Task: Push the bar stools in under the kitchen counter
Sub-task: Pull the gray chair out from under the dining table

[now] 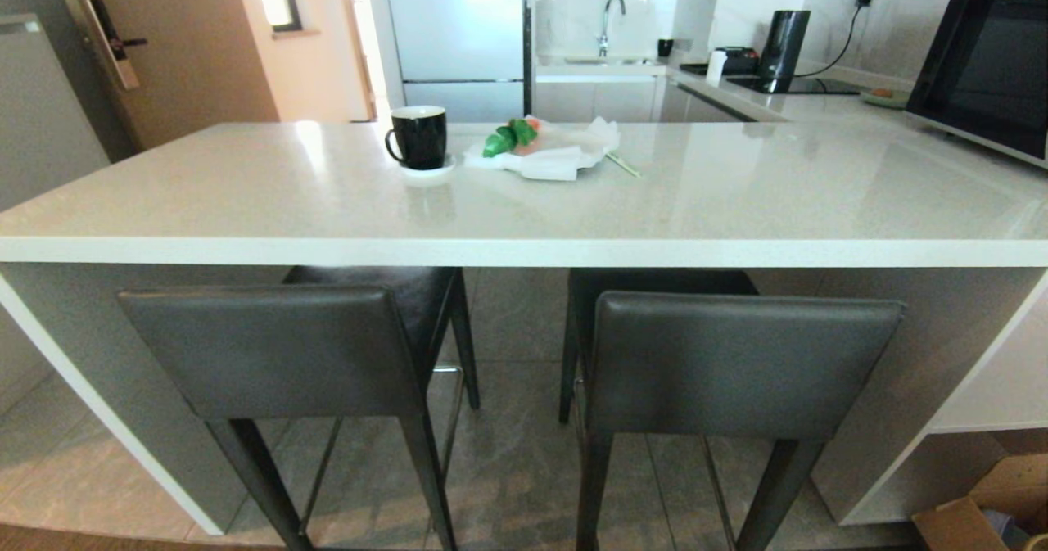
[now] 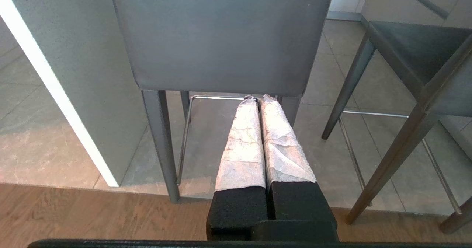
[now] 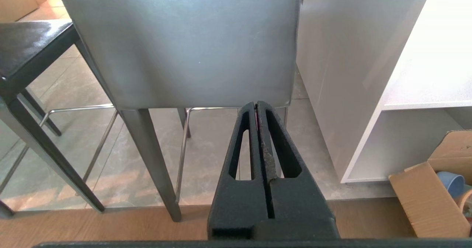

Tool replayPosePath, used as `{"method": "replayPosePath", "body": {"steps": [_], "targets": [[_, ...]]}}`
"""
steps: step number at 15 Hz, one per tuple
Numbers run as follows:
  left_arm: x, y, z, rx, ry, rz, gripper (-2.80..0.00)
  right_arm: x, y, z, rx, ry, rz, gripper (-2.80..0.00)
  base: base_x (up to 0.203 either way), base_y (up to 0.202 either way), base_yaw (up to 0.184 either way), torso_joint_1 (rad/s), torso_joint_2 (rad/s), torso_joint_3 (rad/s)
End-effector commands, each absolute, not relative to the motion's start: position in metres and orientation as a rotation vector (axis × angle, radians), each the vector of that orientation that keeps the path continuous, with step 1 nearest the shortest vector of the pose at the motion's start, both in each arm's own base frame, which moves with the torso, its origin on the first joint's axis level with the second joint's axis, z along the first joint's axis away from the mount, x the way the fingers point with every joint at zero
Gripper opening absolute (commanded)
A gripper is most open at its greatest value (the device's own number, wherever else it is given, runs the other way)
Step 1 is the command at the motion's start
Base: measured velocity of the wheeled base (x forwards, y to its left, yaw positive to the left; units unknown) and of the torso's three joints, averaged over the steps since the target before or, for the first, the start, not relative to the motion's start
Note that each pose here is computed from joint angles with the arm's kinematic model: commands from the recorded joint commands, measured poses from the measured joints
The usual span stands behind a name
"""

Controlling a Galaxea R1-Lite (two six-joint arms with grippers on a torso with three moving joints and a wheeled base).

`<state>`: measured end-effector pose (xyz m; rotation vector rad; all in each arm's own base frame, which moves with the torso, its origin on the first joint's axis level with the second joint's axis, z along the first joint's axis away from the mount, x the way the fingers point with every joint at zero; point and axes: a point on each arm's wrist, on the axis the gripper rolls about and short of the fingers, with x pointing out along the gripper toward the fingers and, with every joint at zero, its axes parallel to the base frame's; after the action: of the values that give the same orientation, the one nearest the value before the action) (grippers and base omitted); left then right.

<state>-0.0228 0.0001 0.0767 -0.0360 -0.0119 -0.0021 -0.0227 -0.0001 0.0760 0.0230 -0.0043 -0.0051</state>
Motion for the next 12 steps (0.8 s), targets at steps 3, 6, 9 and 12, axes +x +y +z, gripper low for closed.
{"method": "replayPosePath", "body": {"steps": [3,6,9,12], "targets": [[-0.0225,0.0001,0.076,-0.037,-0.009,-0.002,-2.8,-0.0226,-0.0001,0.0762,0.023,-0.003,-0.005,-2.8,0.0,0.0,0.0,0.0,0.0,0.0],[-0.0226,0.0,0.0759,-0.033,-0.009,-0.005,-2.8,-0.0226,-0.0001,0.0761,0.023,-0.003,-0.006,-2.8,0.0,0.0,0.0,0.0,0.0,0.0],[-0.0226,0.0,0.076,-0.037,-0.011,-0.002,-2.8,-0.0226,-0.0001,0.0762,0.023,-0.003,-0.007,-2.8,0.0,0.0,0.0,0.0,0.0,0.0],[-0.0226,0.0,0.076,-0.037,-0.011,-0.002,-2.8,-0.0226,-0.0001,0.0762,0.023,-0.003,-0.008,-2.8,0.0,0.0,0.0,0.0,0.0,0.0]]}}
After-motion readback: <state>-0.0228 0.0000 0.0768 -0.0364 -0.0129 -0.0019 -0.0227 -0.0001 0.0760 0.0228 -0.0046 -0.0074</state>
